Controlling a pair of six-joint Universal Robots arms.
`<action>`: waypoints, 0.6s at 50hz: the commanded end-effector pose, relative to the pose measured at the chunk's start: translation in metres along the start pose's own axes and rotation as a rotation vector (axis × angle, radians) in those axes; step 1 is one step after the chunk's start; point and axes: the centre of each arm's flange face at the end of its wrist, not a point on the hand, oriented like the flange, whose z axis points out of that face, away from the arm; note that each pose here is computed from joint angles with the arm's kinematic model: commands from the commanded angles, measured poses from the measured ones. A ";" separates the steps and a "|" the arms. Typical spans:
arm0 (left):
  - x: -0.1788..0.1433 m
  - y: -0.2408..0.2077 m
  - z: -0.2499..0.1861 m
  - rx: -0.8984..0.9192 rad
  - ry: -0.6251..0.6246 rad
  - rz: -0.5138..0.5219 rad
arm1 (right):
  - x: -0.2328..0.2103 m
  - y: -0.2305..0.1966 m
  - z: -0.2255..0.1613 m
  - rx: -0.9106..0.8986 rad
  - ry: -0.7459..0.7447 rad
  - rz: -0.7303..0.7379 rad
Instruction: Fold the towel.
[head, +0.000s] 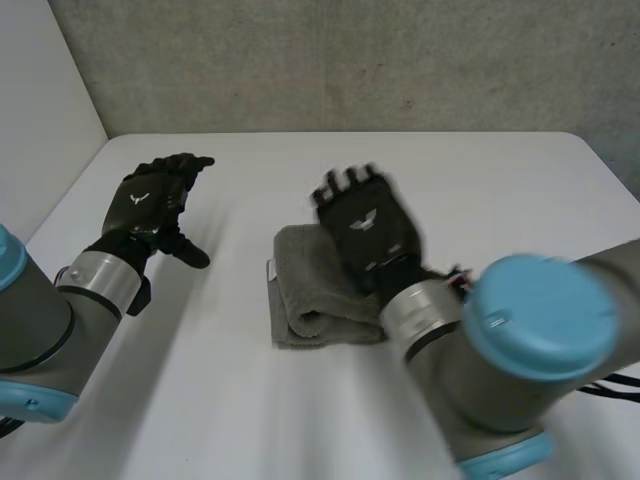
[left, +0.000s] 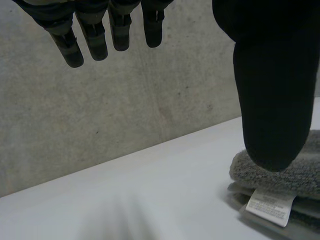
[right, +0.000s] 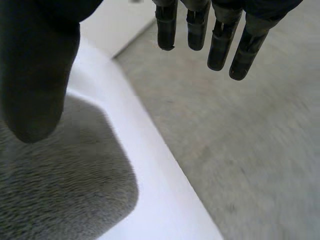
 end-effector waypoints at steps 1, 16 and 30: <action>0.019 -0.008 0.000 0.003 0.055 -0.038 | 0.050 0.023 0.003 -0.125 0.037 0.316; 0.084 0.043 0.015 -0.228 0.088 -0.092 | 0.046 0.082 0.029 -0.299 -0.078 0.685; 0.092 0.064 0.016 -0.266 0.071 0.092 | 0.023 0.109 0.041 -0.352 -0.146 0.653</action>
